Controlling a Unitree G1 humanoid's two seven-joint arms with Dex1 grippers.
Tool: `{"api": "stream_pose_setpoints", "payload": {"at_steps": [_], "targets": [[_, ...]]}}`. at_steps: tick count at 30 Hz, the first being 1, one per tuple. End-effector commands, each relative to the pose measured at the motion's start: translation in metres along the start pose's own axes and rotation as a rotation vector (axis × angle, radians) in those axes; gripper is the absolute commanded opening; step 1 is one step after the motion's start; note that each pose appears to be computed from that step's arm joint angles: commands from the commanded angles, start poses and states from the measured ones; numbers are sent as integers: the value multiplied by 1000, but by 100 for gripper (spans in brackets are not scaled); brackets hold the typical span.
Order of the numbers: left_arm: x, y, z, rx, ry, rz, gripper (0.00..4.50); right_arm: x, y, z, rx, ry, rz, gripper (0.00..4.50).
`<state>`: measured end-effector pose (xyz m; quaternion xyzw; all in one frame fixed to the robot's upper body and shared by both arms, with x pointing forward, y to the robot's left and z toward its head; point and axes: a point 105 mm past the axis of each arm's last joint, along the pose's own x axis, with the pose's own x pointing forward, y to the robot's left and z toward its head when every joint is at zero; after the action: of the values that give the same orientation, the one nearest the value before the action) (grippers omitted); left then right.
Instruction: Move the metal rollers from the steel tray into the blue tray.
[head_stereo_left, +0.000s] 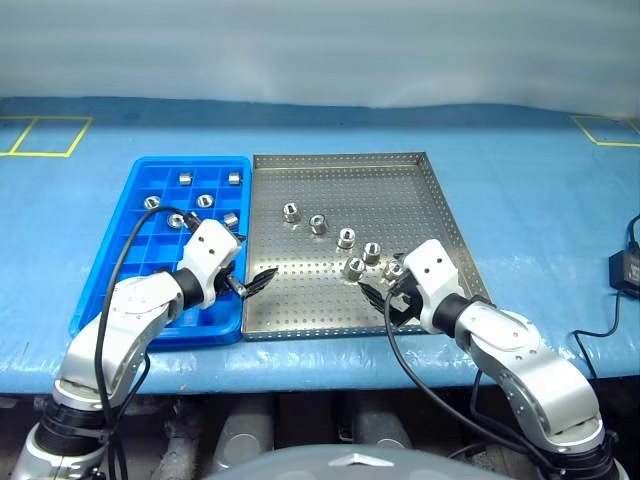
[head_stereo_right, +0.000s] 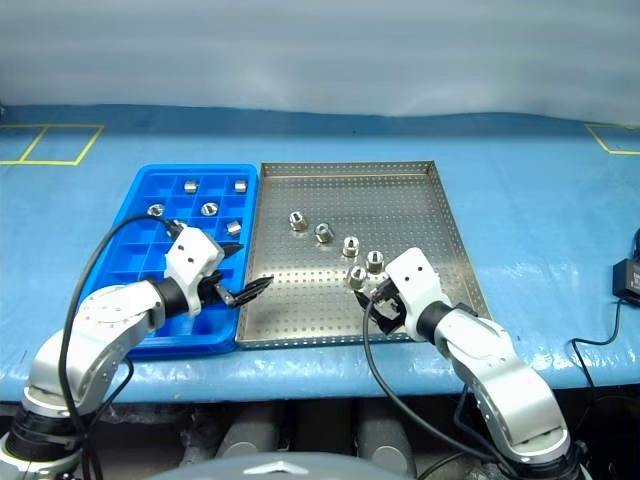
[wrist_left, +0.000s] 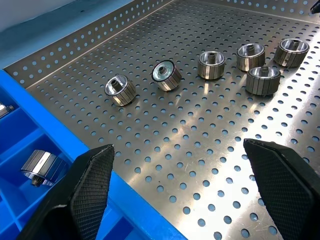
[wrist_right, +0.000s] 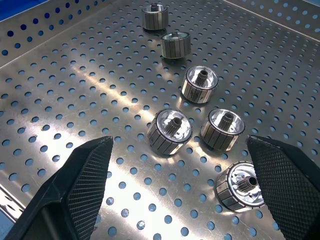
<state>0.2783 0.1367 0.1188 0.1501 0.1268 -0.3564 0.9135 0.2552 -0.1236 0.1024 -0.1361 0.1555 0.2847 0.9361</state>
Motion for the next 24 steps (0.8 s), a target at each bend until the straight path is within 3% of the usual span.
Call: {"api": "stream_pose_setpoints", "payload": {"at_steps": [1, 12, 15, 24], "targets": [[1, 7, 27, 71, -72, -13, 448, 0, -1, 9, -17, -43, -10, 450], [54, 98, 53, 229, 80, 158, 448, 2, 1, 11, -4, -62, -23, 450], [77, 106, 64, 137, 64, 130, 448, 2, 1, 11, 3, -68, -34, 450], [114, 109, 53, 92, 210, 10, 448, 0, 4, 9, 17, -73, -58, 450]]}}
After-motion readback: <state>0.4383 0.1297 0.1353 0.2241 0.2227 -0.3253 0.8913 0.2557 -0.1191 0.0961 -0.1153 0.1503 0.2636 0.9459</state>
